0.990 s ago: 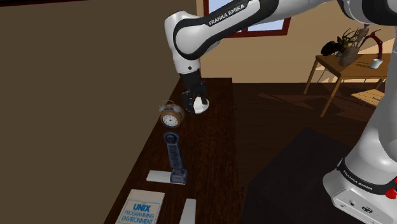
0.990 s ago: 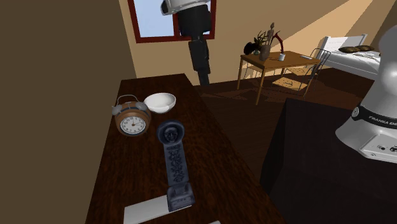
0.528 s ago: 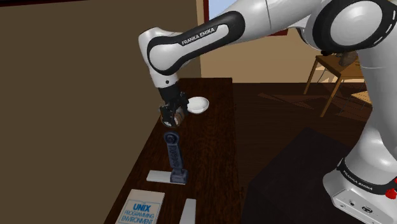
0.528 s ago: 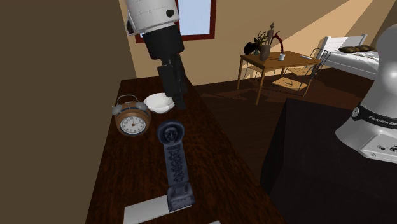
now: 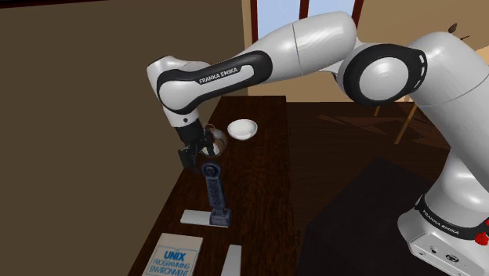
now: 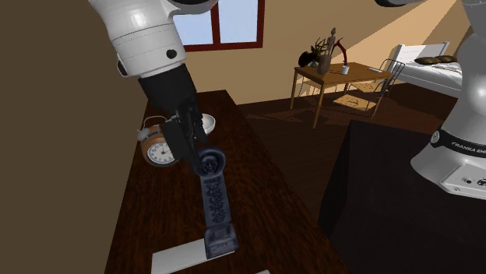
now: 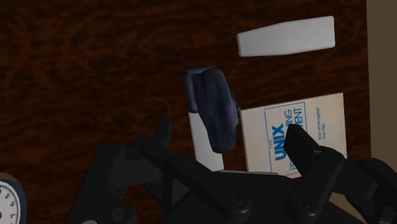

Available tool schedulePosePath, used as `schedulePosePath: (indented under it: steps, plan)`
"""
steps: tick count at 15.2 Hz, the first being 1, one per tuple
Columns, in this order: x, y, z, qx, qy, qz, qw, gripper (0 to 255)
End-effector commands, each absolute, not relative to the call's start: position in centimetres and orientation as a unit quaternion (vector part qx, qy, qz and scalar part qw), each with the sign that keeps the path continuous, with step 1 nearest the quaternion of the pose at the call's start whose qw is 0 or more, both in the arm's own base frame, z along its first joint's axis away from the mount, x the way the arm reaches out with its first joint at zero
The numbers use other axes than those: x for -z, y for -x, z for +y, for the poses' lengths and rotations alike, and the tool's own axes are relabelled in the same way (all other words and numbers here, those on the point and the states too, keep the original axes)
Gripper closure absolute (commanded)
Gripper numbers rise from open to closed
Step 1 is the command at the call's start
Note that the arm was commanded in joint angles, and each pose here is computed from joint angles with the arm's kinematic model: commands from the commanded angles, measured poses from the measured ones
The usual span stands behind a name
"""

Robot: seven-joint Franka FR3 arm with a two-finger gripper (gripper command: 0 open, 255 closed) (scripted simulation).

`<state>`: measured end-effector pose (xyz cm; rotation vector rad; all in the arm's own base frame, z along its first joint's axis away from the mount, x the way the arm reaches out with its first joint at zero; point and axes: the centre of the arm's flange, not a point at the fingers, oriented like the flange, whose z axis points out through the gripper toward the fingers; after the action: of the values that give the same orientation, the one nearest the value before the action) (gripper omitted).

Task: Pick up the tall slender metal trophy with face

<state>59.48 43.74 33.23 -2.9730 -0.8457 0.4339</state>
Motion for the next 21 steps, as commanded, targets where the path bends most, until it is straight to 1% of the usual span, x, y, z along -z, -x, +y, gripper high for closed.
schedulePosePath:
  steps: [1,6,7,16,21]
  plan:
    - [-32.2,-59.6,43.8,-0.139,0.952,-0.272,0.01,0]
    - [-30.3,-59.6,43.8,-0.139,0.952,-0.272,0.01,0]
    - [-30.3,-59.5,43.8,-0.139,0.952,-0.272,0.01,255]
    - [-30.3,-59.6,43.8,-0.139,0.952,-0.272,0.01,255]
    - [-33.0,-59.6,43.8,-0.139,0.952,-0.272,0.01,255]
